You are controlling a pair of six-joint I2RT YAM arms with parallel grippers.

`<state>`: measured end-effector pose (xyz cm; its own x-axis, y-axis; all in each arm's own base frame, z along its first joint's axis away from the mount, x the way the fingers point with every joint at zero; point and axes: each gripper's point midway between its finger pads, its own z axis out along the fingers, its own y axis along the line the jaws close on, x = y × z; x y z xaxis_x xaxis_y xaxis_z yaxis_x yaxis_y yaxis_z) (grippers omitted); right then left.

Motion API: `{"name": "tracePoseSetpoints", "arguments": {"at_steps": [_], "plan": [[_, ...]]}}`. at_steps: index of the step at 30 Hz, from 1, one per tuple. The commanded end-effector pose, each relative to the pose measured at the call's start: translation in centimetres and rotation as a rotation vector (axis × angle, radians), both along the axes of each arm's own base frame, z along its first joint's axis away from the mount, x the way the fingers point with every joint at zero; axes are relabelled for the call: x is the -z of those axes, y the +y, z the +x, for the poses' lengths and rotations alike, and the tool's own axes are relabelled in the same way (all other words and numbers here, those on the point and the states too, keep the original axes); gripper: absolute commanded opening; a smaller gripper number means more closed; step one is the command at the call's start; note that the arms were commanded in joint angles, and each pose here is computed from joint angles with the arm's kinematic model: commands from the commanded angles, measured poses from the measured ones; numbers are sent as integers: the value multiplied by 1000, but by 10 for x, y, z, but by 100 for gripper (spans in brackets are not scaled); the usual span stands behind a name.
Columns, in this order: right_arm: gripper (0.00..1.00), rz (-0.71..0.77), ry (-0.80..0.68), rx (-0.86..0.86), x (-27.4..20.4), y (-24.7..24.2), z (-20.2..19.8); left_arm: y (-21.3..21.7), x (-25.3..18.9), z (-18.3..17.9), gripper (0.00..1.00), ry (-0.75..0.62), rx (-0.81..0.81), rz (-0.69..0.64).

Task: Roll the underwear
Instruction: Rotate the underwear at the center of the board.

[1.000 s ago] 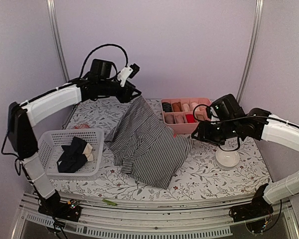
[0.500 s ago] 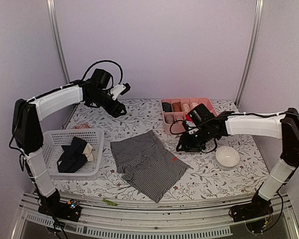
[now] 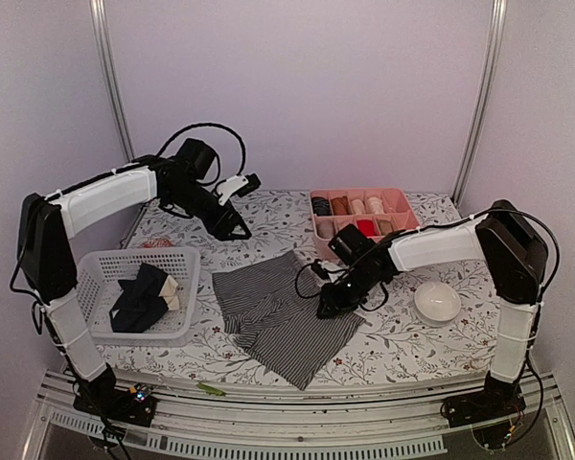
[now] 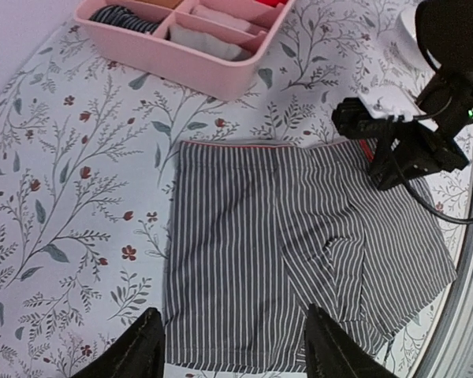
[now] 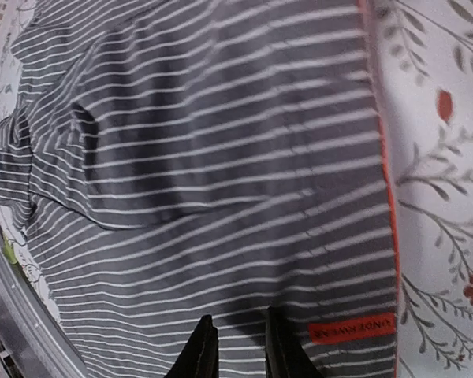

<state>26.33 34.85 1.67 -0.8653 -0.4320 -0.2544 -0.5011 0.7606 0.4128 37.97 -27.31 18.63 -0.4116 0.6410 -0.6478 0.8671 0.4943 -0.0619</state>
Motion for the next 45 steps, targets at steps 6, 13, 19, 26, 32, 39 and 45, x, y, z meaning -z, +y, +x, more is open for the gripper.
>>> {"name": "tracePoseSetpoints", "arguments": {"at_steps": [6, 13, 19, 26, 32, 39, 45], "plan": [[20, -12, 208, 58, 19, -47, -87, -56, 114, -75, 51, 223, 213, 179], [21, 77, 278, 26, -1, -17, -127, -87, 181, -68, 38, 223, 274, 272], [27, 195, 199, 68, -48, -2, -119, -128, 208, -74, 33, 193, 405, 282], [44, 331, -101, 189, -129, -26, -65, -178, 188, -87, 35, 181, 551, 150], [47, 348, -340, 327, -174, -70, 10, -184, 131, -82, 47, 107, 639, 22], [46, 211, -367, 296, -145, -79, 75, -114, 61, 7, 55, 96, 402, -132], [40, 74, -235, 137, -83, -53, 106, -48, 67, 52, 55, 113, 284, -81]]}}
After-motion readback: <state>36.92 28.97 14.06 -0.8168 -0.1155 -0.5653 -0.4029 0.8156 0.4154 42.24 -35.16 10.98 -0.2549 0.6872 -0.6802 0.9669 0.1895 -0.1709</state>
